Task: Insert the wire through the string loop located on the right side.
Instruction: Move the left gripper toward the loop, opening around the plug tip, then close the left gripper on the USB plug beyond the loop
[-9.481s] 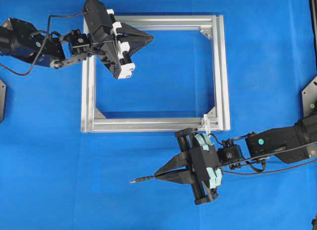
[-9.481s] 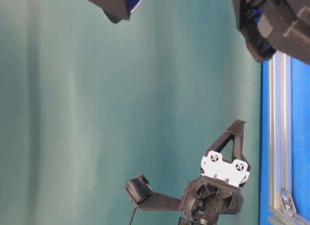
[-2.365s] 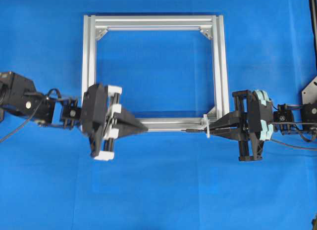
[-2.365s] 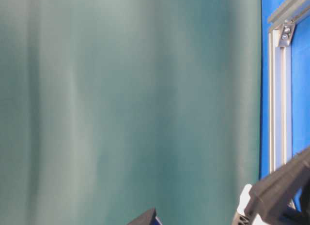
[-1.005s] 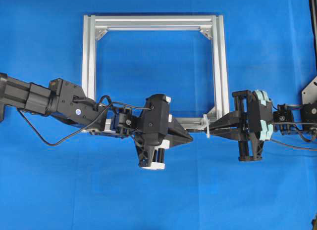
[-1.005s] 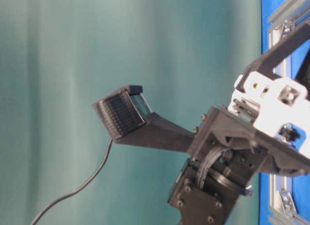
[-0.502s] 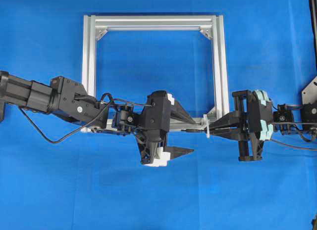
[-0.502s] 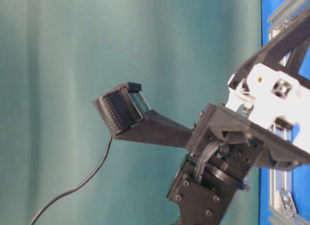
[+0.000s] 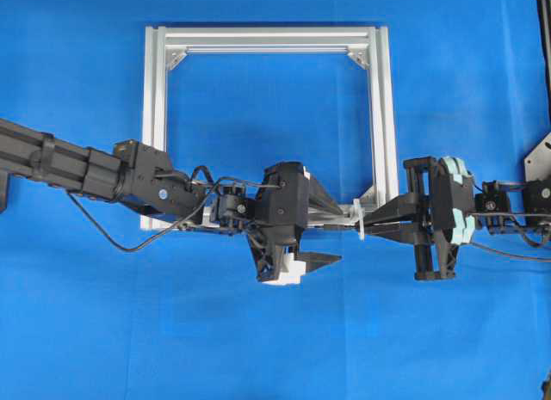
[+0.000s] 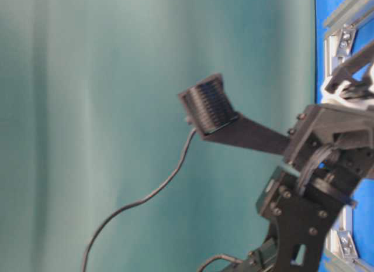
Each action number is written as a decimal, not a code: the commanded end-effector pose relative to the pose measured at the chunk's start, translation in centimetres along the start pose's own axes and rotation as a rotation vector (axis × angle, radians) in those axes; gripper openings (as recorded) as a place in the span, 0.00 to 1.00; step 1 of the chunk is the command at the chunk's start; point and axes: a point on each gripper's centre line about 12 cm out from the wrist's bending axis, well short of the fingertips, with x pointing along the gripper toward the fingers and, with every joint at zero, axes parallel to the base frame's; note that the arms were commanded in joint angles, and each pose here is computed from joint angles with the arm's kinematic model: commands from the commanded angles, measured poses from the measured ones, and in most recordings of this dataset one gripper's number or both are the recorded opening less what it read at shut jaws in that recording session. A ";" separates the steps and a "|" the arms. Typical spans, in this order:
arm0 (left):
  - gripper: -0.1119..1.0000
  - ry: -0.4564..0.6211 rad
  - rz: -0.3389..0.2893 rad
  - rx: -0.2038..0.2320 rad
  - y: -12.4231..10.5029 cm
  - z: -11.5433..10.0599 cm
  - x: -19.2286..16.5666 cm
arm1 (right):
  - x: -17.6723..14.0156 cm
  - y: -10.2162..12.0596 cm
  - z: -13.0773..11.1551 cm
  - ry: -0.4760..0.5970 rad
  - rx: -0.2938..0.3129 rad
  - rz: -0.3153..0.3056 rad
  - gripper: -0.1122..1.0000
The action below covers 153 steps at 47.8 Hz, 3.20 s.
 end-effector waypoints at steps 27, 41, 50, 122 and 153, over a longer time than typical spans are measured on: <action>0.88 -0.055 -0.002 0.003 0.0 1.9 -0.2 | 0.1 0.1 0.5 -0.022 0.001 0.003 0.07; 0.88 -0.054 -0.002 0.003 0.0 1.9 -0.2 | 0.1 0.1 0.5 -0.021 0.001 0.003 0.07; 0.88 -0.052 -0.002 0.003 0.0 1.8 -0.3 | 0.1 0.1 0.5 -0.021 0.001 0.003 0.07; 0.17 -0.028 -0.001 0.005 0.0 1.6 -0.3 | 0.1 0.1 0.4 -0.011 0.001 0.003 0.07; 0.17 -0.034 -0.003 0.006 0.0 1.9 -0.7 | 0.1 0.1 0.5 -0.016 0.000 0.004 0.07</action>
